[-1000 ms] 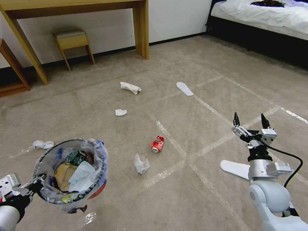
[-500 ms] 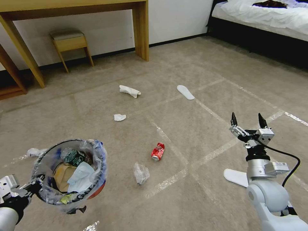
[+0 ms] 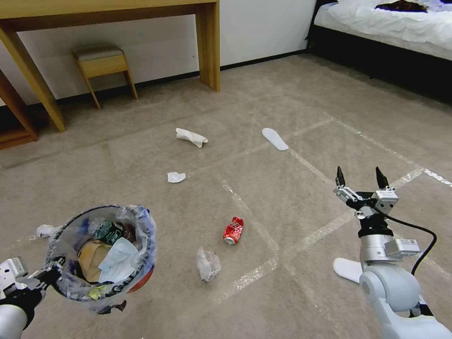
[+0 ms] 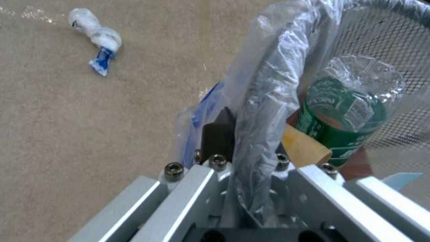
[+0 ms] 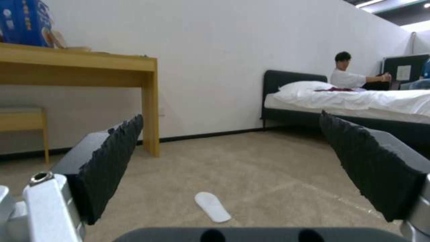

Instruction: Pick up the trash bin and place the garbage on the floor into it.

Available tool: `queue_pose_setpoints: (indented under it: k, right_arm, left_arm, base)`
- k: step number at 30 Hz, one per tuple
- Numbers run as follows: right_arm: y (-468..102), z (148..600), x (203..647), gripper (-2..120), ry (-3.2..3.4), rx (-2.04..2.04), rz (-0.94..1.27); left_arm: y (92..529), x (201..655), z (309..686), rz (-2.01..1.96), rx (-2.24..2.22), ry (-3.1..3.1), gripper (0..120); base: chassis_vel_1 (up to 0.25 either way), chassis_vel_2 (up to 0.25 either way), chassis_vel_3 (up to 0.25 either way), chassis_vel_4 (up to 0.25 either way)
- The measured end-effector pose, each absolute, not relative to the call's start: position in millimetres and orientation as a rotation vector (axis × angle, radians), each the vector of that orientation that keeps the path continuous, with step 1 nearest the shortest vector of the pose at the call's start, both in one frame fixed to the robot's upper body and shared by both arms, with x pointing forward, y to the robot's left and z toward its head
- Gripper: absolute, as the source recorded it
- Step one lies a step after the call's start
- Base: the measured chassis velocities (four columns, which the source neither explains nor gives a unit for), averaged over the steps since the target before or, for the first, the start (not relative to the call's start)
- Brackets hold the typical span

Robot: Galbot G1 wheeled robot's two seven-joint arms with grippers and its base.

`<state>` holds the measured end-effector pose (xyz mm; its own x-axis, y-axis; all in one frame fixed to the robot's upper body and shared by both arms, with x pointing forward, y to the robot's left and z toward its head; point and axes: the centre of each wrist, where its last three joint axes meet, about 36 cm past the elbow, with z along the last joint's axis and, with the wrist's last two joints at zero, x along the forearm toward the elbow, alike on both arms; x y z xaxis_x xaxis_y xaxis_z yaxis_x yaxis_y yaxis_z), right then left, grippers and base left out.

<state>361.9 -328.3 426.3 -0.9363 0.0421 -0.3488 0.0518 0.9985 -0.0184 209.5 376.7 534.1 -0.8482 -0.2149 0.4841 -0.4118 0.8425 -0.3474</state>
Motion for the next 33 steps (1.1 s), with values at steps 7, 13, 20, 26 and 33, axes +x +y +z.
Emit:
queue_pose_setpoints:
  k: [7, 13, 20, 26, 33]
  right_arm:
    - [-323, 425, 364, 100, 2.788, 0.045, -0.031]
    - [-322, 432, 376, 100, 2.786, -0.001, -0.052]
    - [-307, 462, 397, 100, 2.863, -0.062, 0.007]
    - [-267, 501, 411, 100, 3.103, -0.224, 0.138]
    - [-212, 513, 420, 100, 3.427, -0.467, 0.207]
  left_arm:
    - [379, 210, 533, 0.622, 0.468, -2.586, 1]
    - [384, 211, 530, 0.618, 0.484, -2.579, 1]
    - [387, 211, 525, 0.618, 0.497, -2.569, 1]
    - [389, 214, 522, 0.623, 0.505, -2.569, 1]
    - [392, 211, 522, 0.629, 0.533, -2.569, 1]
  base:
    - [0.0, 0.0, 0.0, 0.0]
    - [0.0, 0.0, 0.0, 0.0]
    - [0.0, 0.0, 0.0, 0.0]
    - [0.0, 0.0, 0.0, 0.0]
    - [0.0, 0.0, 0.0, 0.0]
